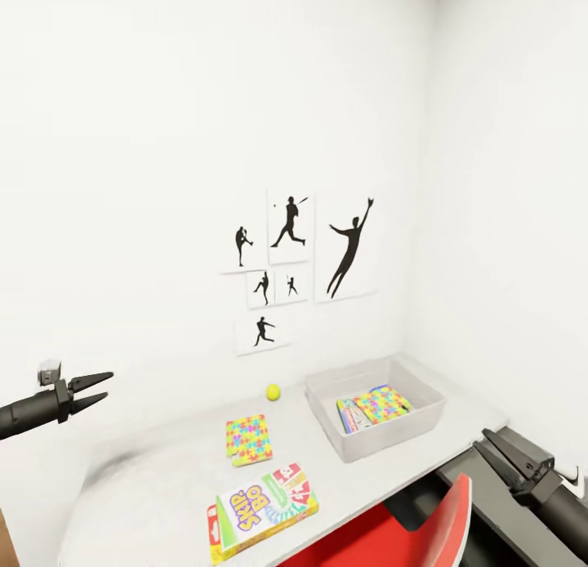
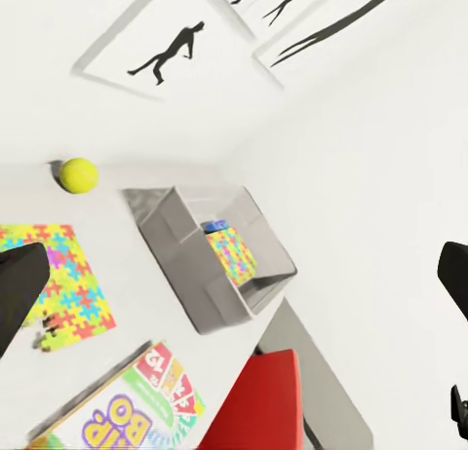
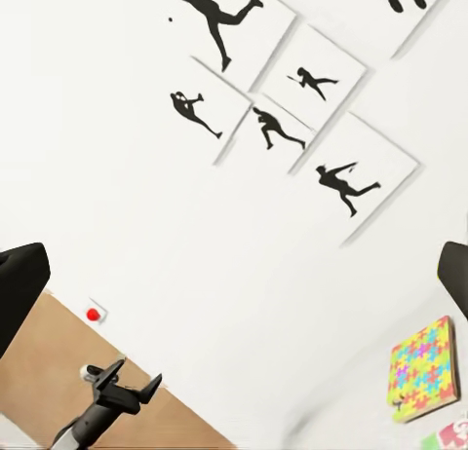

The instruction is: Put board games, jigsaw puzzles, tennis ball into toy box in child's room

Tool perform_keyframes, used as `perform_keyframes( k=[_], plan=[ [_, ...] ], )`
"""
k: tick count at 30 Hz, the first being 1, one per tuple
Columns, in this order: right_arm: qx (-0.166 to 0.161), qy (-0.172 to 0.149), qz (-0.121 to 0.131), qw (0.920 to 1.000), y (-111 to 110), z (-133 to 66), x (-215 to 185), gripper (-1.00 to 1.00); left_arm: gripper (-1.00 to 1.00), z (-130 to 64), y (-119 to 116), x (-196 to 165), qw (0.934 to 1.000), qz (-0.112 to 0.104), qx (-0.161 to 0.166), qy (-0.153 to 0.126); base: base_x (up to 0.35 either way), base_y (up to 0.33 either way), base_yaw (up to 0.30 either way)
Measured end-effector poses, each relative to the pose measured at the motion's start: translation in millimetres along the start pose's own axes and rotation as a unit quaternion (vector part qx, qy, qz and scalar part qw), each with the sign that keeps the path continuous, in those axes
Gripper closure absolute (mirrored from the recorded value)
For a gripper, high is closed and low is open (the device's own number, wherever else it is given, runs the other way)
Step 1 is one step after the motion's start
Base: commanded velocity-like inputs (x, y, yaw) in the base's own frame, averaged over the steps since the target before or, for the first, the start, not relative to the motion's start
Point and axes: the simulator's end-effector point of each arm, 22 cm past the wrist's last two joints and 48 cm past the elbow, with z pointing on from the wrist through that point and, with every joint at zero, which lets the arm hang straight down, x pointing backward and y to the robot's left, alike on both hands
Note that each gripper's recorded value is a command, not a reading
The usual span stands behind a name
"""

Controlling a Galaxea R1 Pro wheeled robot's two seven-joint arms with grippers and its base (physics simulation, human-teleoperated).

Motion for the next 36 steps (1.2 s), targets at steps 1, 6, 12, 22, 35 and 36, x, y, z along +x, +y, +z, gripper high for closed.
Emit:
perform_keyframes(
  k=[1, 6, 12, 22, 35, 36],
  plan=[
    [0.000, 0.000, 0.000, 1.0000, 0, 0.0, 0, -1.00, -1.00, 0.1, 0, 0, 1.0000, 0.000, 0.000, 0.000, 0.000, 0.147, 0.244],
    [0.002, 0.001, 0.001, 1.0000, -2, 0.1, 1, -1.00, -1.00, 0.9, 3, 1, 1.0000, -0.002, -0.002, 0.002, 0.000, 0.188, 0.244],
    [0.005, 0.002, 0.003, 1.0000, -4, 0.3, 1, -1.00, -1.00, 1.7, 5, 2, 1.0000, -0.003, -0.004, 0.003, 0.000, 0.080, 0.243],
    [0.008, 0.004, 0.005, 0.9999, -8, 0.7, 3, -1.00, -1.00, 3.3, 10, 4, 0.9999, -0.006, -0.006, 0.005, 0.000, 0.056, 0.243],
    [0.014, 0.006, 0.007, 0.9999, -12, 0.6, 4, -1.00, -1.00, 5.7, 15, 7, 0.9999, -0.010, -0.010, 0.009, 0.067, 0.043, 0.241],
    [0.014, 0.006, 0.007, 0.9999, -13, 0.6, 4, -1.00, -1.00, 6.0, 16, 7, 0.9999, -0.011, -0.010, 0.009, 0.120, 0.043, 0.190]
  ],
)
